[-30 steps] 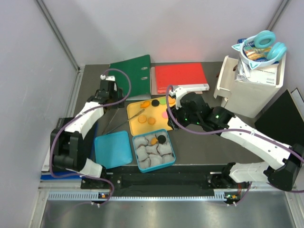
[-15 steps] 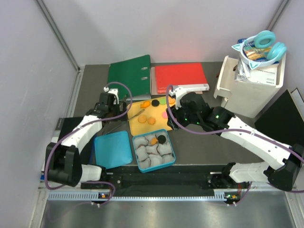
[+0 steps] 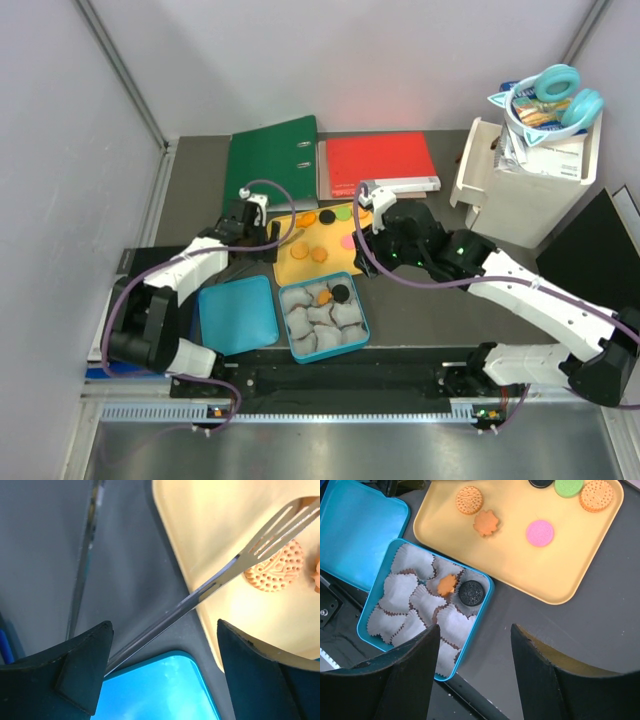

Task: Pack the cookies

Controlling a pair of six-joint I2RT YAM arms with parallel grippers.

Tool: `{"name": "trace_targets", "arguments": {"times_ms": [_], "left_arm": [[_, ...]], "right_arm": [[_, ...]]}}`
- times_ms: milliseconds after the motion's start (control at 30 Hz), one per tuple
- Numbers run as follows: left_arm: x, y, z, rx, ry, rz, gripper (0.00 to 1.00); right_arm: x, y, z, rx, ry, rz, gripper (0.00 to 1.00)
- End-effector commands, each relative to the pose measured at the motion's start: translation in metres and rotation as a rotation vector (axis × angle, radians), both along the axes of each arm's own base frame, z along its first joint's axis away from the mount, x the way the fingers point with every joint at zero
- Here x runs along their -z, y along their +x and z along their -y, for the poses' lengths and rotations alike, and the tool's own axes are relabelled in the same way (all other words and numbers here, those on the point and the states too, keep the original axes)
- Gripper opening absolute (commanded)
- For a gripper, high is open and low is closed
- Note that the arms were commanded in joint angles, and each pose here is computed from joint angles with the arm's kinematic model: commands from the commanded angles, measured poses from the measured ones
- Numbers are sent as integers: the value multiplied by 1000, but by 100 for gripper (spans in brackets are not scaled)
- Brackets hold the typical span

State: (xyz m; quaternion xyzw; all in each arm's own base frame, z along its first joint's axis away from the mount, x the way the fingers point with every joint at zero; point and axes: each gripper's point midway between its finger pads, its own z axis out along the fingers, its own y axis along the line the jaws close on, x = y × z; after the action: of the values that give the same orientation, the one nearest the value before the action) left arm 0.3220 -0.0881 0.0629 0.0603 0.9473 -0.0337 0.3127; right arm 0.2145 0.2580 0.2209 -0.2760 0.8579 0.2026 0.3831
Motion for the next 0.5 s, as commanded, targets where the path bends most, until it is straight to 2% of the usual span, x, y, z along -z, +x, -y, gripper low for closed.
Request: {"name": "trace_targets", "arguments": {"times_ms": [0,300,467], "left_arm": [[1,9,14,49,-29,11,87],[23,27,13,5,11,-51,70],[25,33,15,4,12,-57,54]], "right_arm": [[-15,6,2,23,50,41,59],[-17,5,3,25,53,43,59],[-17,5,6,30,46,48,59]]}}
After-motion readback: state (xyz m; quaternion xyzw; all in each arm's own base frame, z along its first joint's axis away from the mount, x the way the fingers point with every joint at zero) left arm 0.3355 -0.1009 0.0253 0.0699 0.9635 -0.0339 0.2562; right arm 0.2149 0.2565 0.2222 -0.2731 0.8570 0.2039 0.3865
